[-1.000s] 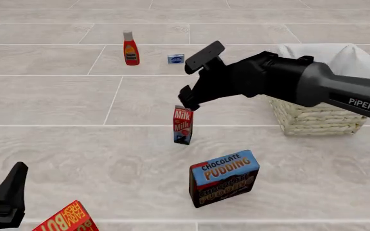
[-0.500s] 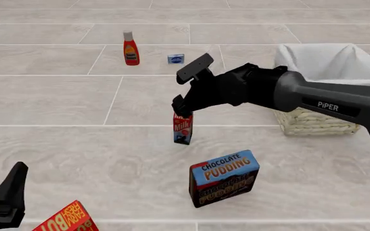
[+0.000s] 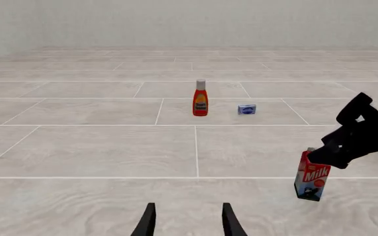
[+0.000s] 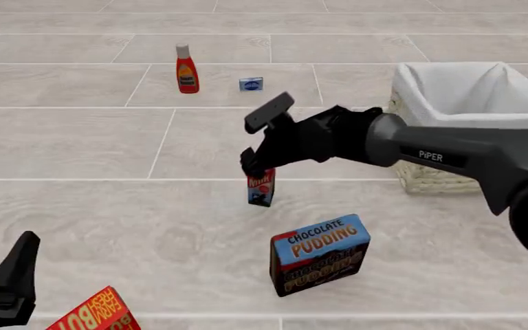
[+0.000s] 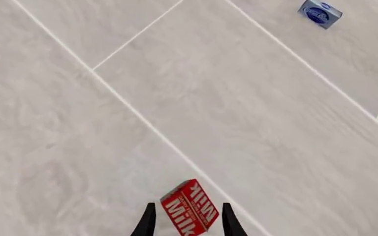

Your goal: Pick the milk and place it in the basket.

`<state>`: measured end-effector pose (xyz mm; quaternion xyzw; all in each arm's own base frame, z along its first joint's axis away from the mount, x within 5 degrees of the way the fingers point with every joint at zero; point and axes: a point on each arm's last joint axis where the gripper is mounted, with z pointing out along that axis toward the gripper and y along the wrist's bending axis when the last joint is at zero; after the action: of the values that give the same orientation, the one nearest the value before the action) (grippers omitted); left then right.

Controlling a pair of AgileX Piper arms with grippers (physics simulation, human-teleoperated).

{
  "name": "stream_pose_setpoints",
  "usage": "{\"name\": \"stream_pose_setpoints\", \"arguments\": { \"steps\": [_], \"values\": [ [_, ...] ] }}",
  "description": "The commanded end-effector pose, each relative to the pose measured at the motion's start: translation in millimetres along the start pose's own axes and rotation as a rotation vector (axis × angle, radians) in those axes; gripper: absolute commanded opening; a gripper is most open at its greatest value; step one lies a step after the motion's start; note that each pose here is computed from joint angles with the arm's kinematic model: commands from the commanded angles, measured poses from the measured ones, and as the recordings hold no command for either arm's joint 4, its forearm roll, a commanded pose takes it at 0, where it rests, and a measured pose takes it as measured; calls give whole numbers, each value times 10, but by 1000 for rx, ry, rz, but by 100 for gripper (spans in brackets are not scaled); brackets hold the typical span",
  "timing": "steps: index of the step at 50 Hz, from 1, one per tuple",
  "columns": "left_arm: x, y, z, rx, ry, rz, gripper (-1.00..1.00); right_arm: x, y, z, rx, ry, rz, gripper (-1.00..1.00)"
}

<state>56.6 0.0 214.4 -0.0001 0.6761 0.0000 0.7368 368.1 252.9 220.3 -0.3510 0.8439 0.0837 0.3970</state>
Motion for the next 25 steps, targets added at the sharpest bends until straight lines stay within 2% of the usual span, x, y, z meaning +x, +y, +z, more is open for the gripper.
{"name": "stream_pose_setpoints", "arguments": {
  "steps": [1,25],
  "values": [
    [0,0,0,0,0,0,100,89,43,135,-7,15,13,100],
    [0,0,0,0,0,0,100,199,98,295,-15,33,31,100]
  ]
}}
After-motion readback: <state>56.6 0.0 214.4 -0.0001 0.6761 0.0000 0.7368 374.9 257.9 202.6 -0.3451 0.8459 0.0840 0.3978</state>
